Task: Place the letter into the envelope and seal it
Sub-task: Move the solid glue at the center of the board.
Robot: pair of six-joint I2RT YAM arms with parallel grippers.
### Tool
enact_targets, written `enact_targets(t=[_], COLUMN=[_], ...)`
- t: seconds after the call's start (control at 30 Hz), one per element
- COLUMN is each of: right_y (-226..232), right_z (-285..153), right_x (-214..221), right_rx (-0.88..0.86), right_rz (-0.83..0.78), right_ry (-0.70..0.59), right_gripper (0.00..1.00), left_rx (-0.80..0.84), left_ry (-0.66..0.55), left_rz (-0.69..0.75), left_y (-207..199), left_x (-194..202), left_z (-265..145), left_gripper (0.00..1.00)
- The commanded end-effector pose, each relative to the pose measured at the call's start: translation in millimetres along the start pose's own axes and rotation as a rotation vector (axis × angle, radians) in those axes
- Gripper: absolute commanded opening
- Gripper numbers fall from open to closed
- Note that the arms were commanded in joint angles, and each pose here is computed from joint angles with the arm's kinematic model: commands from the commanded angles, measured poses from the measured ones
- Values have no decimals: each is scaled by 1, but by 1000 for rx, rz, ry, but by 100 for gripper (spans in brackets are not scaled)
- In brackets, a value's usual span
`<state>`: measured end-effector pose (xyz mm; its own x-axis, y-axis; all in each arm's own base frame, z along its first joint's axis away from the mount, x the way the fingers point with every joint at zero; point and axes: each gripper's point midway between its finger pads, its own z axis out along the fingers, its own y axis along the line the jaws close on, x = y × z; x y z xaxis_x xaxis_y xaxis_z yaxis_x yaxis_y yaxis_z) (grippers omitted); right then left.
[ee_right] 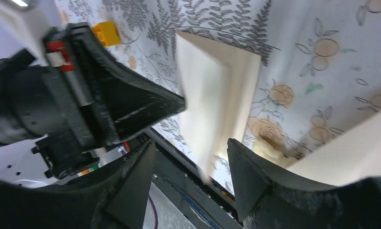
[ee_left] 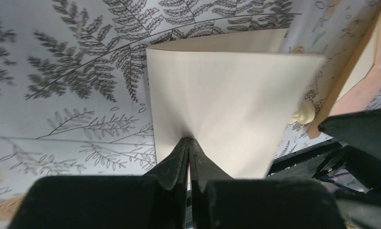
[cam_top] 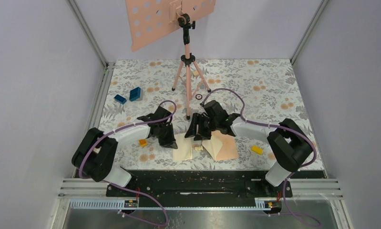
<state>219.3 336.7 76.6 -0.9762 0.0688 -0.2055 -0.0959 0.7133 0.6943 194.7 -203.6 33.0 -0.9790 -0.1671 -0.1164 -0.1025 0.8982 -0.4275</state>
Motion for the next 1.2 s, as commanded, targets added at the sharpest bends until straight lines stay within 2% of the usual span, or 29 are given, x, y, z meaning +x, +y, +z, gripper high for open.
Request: enact_targets(t=[0.0,0.13,0.27,0.47,0.67,0.83,1.03,1.17], right_y=[37,22,4,-12,-77,-111,-127,-135], right_z=[5,15,15,-13,-82,-114,-106,-81], right_x=[-7,2,3,-28,-117,-196,-304,-354], right_rx=[-137,-94,-28,94,302,448,429,363], right_rz=[1,13,8,-49,63,129,264,376], right_ry=[11,43,17,-140,-375,-439,-496,-488], right_gripper=[65,65,65,55,54,54,55,56], left_rx=[91,71,49,30,37,21,20,25], left_ry=[31,54,56,57,39,21,19,28], left_rz=[-35,-44,-40,-37,-32,-17,-10,-4], left_y=[-18,-12,-7,-2,-5,-4,-5,-5], left_x=[-4,-2,-1,0,-2,-5,-5,-3], left_z=[17,28,29,29,22,16,11,11], left_gripper=[2,2,1,0,0,0,0,0])
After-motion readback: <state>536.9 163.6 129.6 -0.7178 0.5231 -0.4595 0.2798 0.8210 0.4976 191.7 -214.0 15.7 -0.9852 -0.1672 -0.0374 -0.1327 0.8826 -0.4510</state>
